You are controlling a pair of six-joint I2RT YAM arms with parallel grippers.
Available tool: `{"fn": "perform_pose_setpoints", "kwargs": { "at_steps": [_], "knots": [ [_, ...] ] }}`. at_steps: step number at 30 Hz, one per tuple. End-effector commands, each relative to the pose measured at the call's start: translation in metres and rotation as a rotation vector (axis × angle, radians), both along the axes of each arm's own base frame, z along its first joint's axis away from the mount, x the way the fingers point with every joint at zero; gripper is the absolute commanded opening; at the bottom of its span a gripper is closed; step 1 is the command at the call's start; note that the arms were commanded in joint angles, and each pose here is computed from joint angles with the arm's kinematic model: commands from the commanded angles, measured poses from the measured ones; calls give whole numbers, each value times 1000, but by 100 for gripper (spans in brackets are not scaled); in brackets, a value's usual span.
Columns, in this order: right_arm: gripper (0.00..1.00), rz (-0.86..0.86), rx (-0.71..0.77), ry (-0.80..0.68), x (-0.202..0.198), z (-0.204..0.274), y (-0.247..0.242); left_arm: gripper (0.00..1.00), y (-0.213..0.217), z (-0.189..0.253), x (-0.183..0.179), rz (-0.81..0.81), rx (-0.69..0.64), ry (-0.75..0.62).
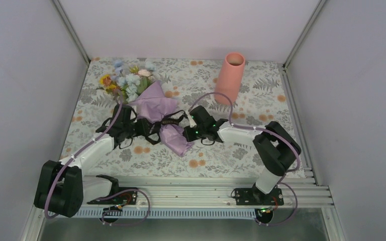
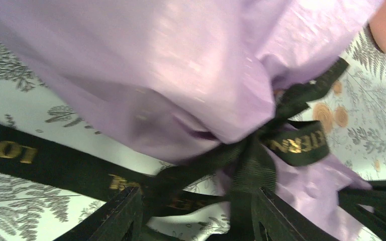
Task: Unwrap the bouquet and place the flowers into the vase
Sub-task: Move the fake flower to the center of the board.
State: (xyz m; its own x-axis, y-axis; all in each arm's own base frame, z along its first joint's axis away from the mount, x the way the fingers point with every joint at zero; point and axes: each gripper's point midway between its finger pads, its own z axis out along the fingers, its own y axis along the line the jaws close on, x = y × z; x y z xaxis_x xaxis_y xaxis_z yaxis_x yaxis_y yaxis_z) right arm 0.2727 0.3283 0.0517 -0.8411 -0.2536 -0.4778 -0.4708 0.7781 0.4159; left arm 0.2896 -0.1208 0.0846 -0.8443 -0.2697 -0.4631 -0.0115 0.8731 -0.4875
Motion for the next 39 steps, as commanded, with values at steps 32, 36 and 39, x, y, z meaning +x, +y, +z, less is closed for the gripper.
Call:
{"fn": "perform_pose_setpoints", "kwargs": {
  "at_steps": [32, 36, 39],
  "knots": [
    [44, -157, 8, -167, -6, 79, -57, 52, 11, -40, 3, 768, -497, 404],
    [44, -155, -14, -171, -3, 78, -58, 52, 14, -50, 0, 787, -449, 444],
    [43, -153, -10, -171, -3, 77, -57, 51, 20, -58, -5, 821, -424, 457]
  ]
}}
